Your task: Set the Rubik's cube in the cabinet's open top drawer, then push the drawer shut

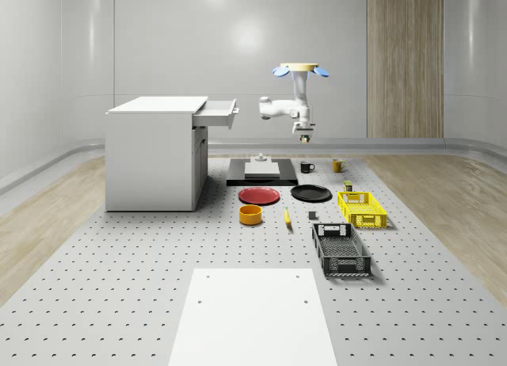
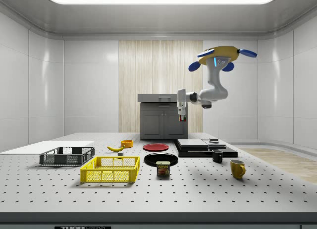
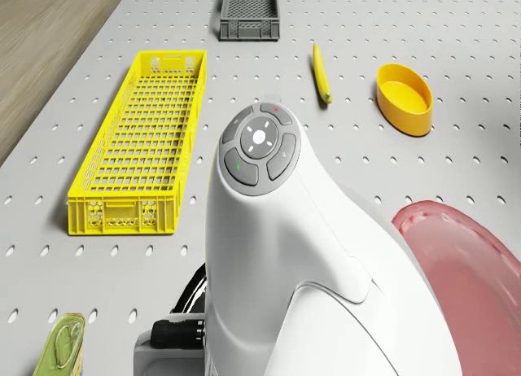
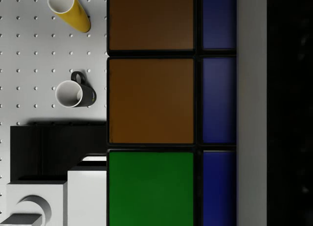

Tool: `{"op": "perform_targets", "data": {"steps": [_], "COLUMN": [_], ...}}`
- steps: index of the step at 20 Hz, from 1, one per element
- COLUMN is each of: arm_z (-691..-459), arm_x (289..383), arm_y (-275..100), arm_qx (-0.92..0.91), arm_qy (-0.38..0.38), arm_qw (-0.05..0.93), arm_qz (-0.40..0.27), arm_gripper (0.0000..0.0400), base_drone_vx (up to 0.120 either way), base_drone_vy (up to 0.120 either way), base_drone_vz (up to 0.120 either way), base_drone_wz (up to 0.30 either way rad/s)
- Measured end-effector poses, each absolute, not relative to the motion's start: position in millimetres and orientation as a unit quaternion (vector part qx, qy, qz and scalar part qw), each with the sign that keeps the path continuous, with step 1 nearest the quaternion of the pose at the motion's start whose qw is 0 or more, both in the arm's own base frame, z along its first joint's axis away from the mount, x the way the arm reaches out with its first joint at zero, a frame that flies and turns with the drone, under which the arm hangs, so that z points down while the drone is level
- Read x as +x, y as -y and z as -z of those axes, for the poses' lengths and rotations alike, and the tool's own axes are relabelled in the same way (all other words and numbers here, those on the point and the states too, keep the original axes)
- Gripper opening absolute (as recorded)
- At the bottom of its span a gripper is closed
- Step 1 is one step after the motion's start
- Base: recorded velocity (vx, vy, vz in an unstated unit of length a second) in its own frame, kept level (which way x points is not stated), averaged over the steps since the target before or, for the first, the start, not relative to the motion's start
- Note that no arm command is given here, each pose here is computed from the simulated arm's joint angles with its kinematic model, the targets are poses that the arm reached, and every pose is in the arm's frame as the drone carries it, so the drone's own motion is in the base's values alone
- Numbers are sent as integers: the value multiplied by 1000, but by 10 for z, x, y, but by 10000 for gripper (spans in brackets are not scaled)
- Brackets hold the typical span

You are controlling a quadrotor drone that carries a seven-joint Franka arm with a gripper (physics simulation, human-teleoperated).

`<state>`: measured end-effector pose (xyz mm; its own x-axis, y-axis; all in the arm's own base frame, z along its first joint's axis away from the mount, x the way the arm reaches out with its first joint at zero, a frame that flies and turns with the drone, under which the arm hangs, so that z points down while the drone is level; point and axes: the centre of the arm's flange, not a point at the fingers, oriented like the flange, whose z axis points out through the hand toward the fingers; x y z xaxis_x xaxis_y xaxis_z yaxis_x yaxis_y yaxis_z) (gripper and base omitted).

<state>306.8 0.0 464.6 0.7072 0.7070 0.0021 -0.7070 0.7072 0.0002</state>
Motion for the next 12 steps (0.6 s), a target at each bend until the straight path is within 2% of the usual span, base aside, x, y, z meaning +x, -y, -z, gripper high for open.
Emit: {"op": "perform_targets", "data": {"steps": [12], "arm_z": [-4646], "arm_x": [3067], "arm_y": [0], "arm_qx": [1], "arm_qy": [1], "arm_qw": [924], "arm_qz": [-383], "arm_gripper": [325], "base_drone_vx": [0], "base_drone_vy": [-120], "base_drone_vz": [120], "base_drone_wz": [0]}}
